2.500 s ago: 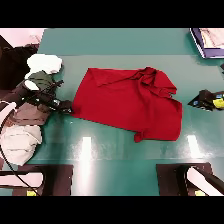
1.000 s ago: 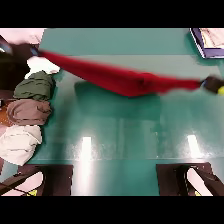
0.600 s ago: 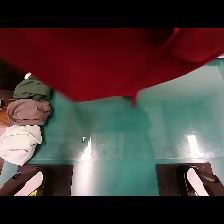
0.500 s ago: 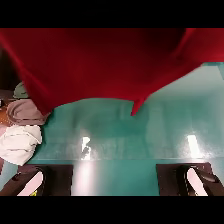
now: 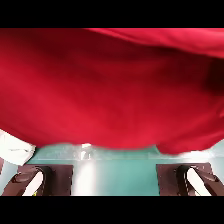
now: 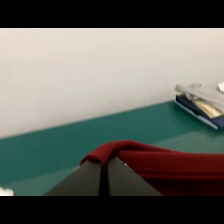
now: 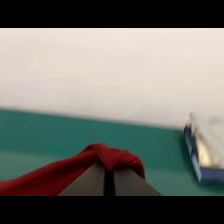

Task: Fold the shirts.

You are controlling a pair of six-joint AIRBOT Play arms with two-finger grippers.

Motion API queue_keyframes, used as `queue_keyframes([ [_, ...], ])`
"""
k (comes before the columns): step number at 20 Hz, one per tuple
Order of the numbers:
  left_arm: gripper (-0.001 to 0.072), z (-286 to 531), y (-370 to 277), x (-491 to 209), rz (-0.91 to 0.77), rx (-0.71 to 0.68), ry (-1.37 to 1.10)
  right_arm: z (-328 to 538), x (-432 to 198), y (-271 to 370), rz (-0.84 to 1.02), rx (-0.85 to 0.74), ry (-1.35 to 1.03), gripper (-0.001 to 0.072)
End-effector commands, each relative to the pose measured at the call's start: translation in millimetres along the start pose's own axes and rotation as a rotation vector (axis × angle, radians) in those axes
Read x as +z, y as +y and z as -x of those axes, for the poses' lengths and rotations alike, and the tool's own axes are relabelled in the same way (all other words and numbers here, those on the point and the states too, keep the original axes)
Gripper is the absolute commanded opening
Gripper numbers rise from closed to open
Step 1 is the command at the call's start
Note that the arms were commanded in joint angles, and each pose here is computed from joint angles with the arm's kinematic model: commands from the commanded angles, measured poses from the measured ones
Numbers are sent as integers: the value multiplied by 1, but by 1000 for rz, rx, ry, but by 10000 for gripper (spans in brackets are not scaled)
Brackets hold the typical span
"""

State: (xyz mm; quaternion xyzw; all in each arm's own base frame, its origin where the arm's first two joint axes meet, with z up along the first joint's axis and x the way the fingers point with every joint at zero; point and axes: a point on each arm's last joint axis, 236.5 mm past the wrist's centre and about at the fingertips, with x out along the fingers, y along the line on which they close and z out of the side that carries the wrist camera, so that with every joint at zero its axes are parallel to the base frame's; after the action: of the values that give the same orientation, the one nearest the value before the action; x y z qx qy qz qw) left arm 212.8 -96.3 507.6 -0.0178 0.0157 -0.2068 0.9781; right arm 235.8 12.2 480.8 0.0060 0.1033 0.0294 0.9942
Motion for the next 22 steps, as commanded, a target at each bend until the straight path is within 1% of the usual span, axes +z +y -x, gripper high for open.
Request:
queue_keyframes([
  [1,23,-59,45,-121,187,22,356,-61,-90,-28,-99,12,392,12],
  [4,23,-108,80,-254,385,17,686,-122,-188,-49,-261,44,733,12],
  [6,23,-129,96,-330,490,18,853,-152,-250,-57,-344,64,917,12],
  [7,24,-141,105,-359,532,28,899,-166,-277,-59,-378,72,987,12],
  [9,24,-172,123,-400,566,24,919,-195,-319,-61,-422,81,1060,13],
  [12,24,-229,142,-426,636,-6,794,-253,-361,-63,-445,62,1022,13],
  [15,24,-269,172,-436,720,62,641,-308,-378,-67,-441,32,914,12],
  [16,24,-277,182,-436,725,88,600,-323,-379,-66,-434,25,873,13],
  [19,24,-288,204,-434,671,140,537,-356,-362,-66,-405,5,728,13],
  [22,24,-288,206,-434,595,125,536,-370,-347,-73,-398,-16,634,13],
])
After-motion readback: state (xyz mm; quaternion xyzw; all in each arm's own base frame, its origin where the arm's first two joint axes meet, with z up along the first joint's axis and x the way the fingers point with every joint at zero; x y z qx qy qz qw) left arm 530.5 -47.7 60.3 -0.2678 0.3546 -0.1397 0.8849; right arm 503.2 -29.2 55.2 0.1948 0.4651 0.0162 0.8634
